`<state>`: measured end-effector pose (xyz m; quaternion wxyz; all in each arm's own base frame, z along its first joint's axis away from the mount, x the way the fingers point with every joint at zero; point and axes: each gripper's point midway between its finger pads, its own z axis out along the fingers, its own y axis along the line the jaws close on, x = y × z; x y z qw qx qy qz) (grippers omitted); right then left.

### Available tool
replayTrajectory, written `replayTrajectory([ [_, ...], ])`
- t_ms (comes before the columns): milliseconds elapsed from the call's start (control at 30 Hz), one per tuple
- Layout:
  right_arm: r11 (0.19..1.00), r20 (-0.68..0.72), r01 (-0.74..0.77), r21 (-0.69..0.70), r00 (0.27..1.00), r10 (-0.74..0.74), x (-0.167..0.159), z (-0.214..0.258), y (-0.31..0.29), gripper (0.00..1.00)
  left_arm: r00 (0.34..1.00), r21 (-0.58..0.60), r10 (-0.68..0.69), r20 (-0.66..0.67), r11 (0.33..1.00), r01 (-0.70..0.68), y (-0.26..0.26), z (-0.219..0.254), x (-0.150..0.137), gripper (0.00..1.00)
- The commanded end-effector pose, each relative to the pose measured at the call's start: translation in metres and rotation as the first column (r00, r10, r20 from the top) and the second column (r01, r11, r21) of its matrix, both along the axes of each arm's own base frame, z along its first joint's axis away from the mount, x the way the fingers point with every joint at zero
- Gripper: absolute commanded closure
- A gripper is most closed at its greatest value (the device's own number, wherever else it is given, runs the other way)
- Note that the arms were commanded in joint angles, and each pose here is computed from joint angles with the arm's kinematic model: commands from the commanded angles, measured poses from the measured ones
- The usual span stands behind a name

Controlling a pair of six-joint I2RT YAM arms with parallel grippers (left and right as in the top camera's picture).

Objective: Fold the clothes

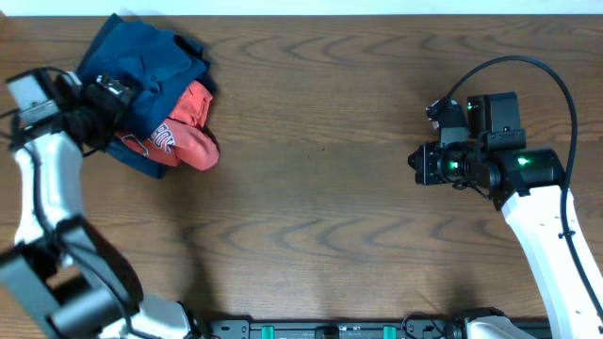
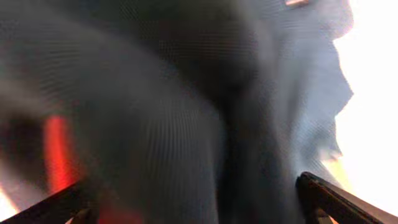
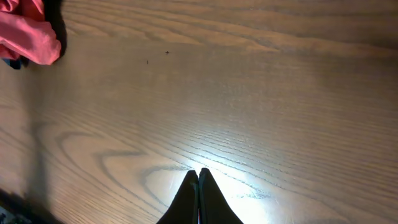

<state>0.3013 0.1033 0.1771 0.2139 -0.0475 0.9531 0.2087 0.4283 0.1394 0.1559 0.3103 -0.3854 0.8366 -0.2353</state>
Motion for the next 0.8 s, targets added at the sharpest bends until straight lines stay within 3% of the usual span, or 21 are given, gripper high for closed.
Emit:
replayTrajectory([
  [0,1.000,0.010,0.009,-0.005,1.000,-0.009,0.002,0.002,-0.002,0.99,0.993,0.142,-0.061,0.106,0.989,0.045,0.000,0.060,-0.019,0.02],
  [167,0.998,0.109,0.011,-0.056,0.994,-0.005,0.008,0.017,-0.010,0.93,0.960,0.316,-0.262,0.097,0.923,0.220,-0.039,0.099,-0.061,0.02],
  [400,0.998,0.328,0.051,-0.036,0.944,-0.036,-0.018,0.082,-0.018,0.80,0.794,0.517,-0.607,0.041,0.693,0.503,-0.127,0.135,-0.126,0.02],
  [500,0.998,0.410,0.057,-0.014,0.911,-0.046,-0.040,0.108,-0.021,0.65,0.727,0.562,-0.684,0.059,0.624,0.542,-0.161,0.152,-0.155,0.02],
  [533,0.998,0.440,0.057,-0.008,0.897,-0.048,-0.050,0.117,-0.023,0.53,0.712,0.583,-0.700,0.063,0.604,0.543,-0.169,0.158,-0.164,0.02],
  [567,0.998,0.464,0.059,-0.005,0.885,-0.050,-0.059,0.124,-0.024,0.37,0.701,0.603,-0.710,0.065,0.587,0.540,-0.175,0.163,-0.173,0.02],
  [600,0.998,0.482,0.062,-0.002,0.874,-0.053,-0.067,0.129,-0.026,0.14,0.693,0.618,-0.718,0.063,0.574,0.538,-0.179,0.166,-0.181,0.02],
  [633,0.998,0.495,0.065,-0.002,0.867,-0.055,-0.074,0.132,-0.027,0.01,0.688,0.627,-0.723,0.062,0.564,0.537,-0.182,0.168,-0.188,0.02],
  [767,0.998,0.532,0.066,0.007,0.844,-0.060,-0.101,0.141,-0.031,0.01,0.669,0.633,-0.740,0.060,0.547,0.548,-0.189,0.170,-0.210,0.02],
])
